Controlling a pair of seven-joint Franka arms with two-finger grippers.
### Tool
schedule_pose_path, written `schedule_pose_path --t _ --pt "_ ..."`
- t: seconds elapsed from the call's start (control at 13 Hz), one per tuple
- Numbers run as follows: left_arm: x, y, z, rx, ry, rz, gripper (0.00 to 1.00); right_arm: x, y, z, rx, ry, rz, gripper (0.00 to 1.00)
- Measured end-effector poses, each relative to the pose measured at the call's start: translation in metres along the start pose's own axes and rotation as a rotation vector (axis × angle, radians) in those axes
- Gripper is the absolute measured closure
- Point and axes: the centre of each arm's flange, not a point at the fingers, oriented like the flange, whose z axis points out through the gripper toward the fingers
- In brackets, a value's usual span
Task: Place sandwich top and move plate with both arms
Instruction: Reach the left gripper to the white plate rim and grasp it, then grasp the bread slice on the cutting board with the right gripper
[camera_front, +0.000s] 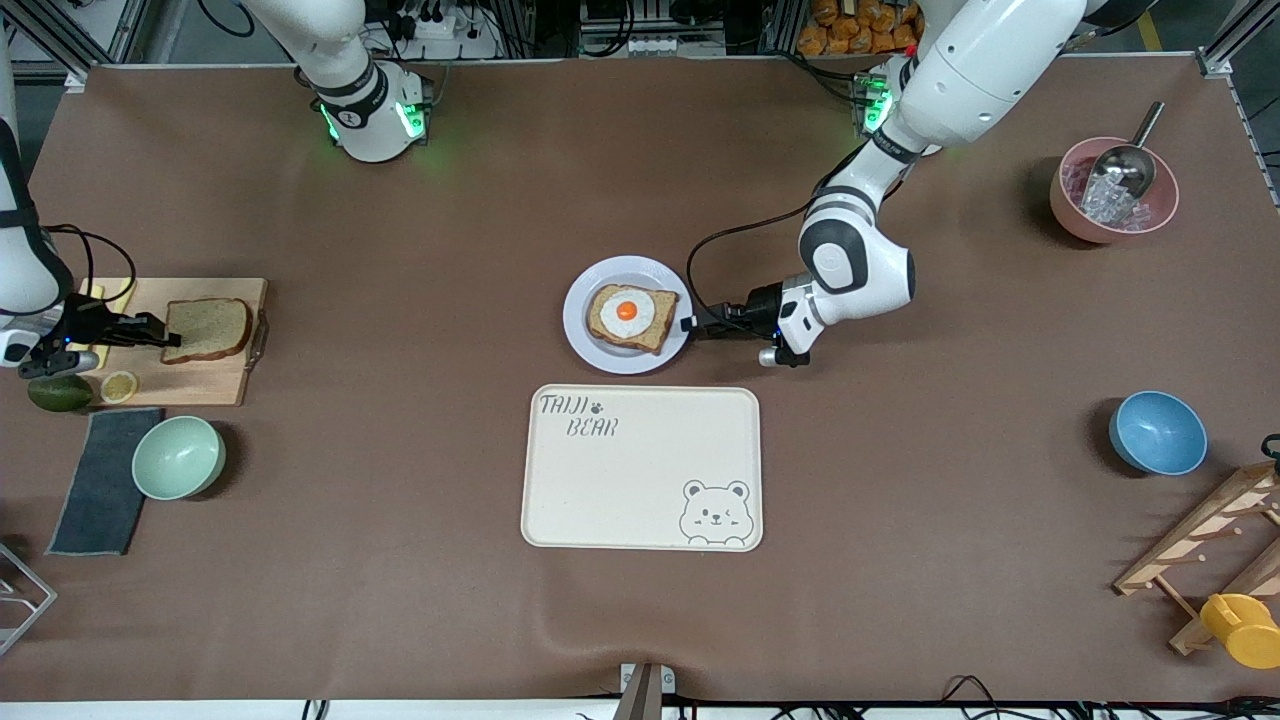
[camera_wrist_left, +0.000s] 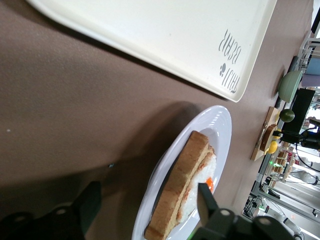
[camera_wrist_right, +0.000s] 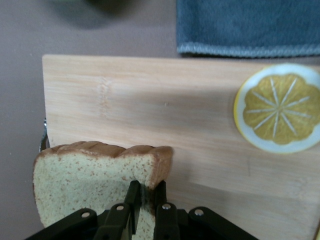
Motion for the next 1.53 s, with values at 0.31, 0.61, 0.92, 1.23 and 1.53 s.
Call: schedule_pose_path --t 0.31,0.61,0.92,1.23,1.53 --pt "0.009 0.0 -0.007 -0.006 0.022 -0.005 0.17 0.01 -0.005 -0.008 0.016 0.008 -0.005 0.93" --pt "0.022 -0.001 -0.02 -0.019 0.051 -0.017 0.26 0.019 -0.01 -0.019 0.055 0.017 0.007 0.93" --pt "0.026 0.001 -0.025 -0.025 0.062 -0.015 0.32 0.055 -0.044 -0.054 0.162 -0.012 0.04 0.93" --pt "0.029 0.004 -0.031 -0.031 0.071 -0.013 0.35 0.098 -0.106 -0.06 0.233 -0.045 0.025 0.93" --pt "0.032 0.007 -0.036 -0.053 0.067 -0.013 0.35 0.143 -0.203 -0.038 0.278 -0.104 -0.013 0.93"
